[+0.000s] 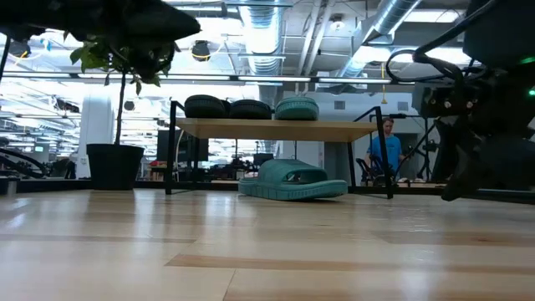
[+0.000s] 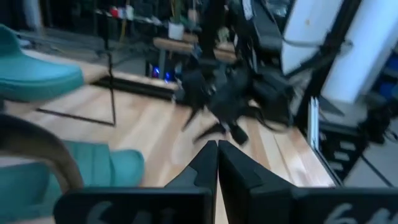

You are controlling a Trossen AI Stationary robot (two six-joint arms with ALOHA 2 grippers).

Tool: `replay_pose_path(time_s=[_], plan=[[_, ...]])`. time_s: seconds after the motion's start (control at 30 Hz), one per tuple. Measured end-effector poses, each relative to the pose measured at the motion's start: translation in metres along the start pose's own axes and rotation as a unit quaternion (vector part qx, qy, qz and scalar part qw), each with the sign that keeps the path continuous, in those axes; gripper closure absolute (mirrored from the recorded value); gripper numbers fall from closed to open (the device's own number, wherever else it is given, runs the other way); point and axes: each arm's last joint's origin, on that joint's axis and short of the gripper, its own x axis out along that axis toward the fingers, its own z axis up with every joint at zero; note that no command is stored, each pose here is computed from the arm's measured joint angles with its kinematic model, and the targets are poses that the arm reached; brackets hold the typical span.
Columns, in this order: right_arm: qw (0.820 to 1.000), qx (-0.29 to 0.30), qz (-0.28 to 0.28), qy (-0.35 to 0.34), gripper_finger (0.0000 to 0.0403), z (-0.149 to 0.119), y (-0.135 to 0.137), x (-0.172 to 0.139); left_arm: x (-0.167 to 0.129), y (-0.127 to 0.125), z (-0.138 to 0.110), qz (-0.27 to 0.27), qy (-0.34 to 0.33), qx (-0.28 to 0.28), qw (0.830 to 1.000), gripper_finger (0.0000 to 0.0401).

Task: Pick and place slides into the shelf
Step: Put the green pair of slippers on the shelf

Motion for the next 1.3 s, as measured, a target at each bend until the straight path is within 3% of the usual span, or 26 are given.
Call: replay_pose_path(time_s=[0.23,0.37,0.47,0.53,0.67,0.77,0.87,1.1,1.3], plan=[[0.999,0.044,0.015,-0.018,0.025,0.003,0.004,-0.001,0.011,0.014,0.005,-0.007,-0.008,-0.033,0.999,0.0399],[0.997,0.06,0.03,-0.033,0.025,0.007,0.007,-0.001,0.03,0.022,-0.002,-0.052,0.037,-0.044,0.997,0.0399],[0.996,0.068,0.047,-0.034,0.0248,0.009,0.009,-0.002,0.051,0.026,-0.018,-0.056,0.086,-0.025,0.994,0.0399],[0.995,0.069,0.061,-0.027,0.0247,0.009,0.01,-0.002,0.068,0.03,-0.031,-0.047,0.117,0.033,0.992,0.0399],[0.994,0.069,0.079,-0.016,0.0248,0.009,0.011,-0.002,0.104,0.034,-0.053,-0.04,0.183,0.172,0.967,0.0399],[0.994,0.068,0.081,-0.014,0.0251,0.008,0.011,-0.002,0.129,0.033,-0.066,-0.045,0.23,0.229,0.945,0.0399],[0.994,0.068,0.081,-0.014,0.0254,0.009,0.011,-0.002,0.151,0.03,-0.068,-0.041,0.27,0.239,0.932,0.0399],[0.993,0.082,0.083,-0.016,0.0253,0.013,0.008,0.001,0.181,0.025,-0.062,-0.033,0.38,0.27,0.884,0.0399],[0.991,0.094,0.093,-0.029,0.0255,0.016,0.01,0.001,0.186,0.022,-0.05,-0.01,0.392,0.287,0.874,0.0393]])
